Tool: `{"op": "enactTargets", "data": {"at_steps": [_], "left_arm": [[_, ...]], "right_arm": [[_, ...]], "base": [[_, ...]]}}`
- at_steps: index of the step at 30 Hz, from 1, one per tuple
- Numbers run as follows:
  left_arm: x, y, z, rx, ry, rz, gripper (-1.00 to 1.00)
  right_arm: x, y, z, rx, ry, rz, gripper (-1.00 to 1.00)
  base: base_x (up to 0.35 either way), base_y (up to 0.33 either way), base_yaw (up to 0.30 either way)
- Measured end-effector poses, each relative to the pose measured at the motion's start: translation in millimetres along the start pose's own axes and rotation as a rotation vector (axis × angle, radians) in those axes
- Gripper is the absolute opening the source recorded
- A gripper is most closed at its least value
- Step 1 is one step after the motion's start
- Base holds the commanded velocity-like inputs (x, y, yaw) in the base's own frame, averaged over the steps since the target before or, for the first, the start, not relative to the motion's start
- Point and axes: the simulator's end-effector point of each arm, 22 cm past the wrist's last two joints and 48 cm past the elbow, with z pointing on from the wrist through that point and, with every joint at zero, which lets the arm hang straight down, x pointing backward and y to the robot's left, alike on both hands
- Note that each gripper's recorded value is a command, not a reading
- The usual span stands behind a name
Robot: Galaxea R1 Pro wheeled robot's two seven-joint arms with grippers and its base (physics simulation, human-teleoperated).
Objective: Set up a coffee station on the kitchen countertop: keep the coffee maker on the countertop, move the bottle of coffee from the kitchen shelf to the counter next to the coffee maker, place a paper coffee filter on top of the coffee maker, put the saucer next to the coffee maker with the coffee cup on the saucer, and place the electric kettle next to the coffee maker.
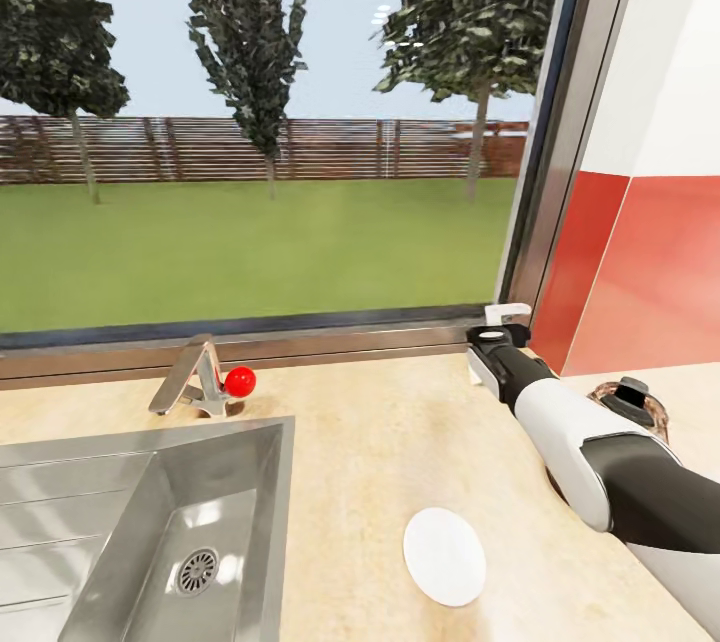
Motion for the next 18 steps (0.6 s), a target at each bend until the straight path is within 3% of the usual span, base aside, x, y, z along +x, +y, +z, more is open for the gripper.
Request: {"op": "enactTargets", "data": {"at_steps": [18], "left_arm": [[12.5, 2.2, -2.1, -0.002, 0.031, 0.009, 1.00]], "right_arm": [[11.3, 4.6, 8.5, -0.002, 0.018, -0.001, 1.00]], "base": [[0.000, 0.000, 0.000]]}}
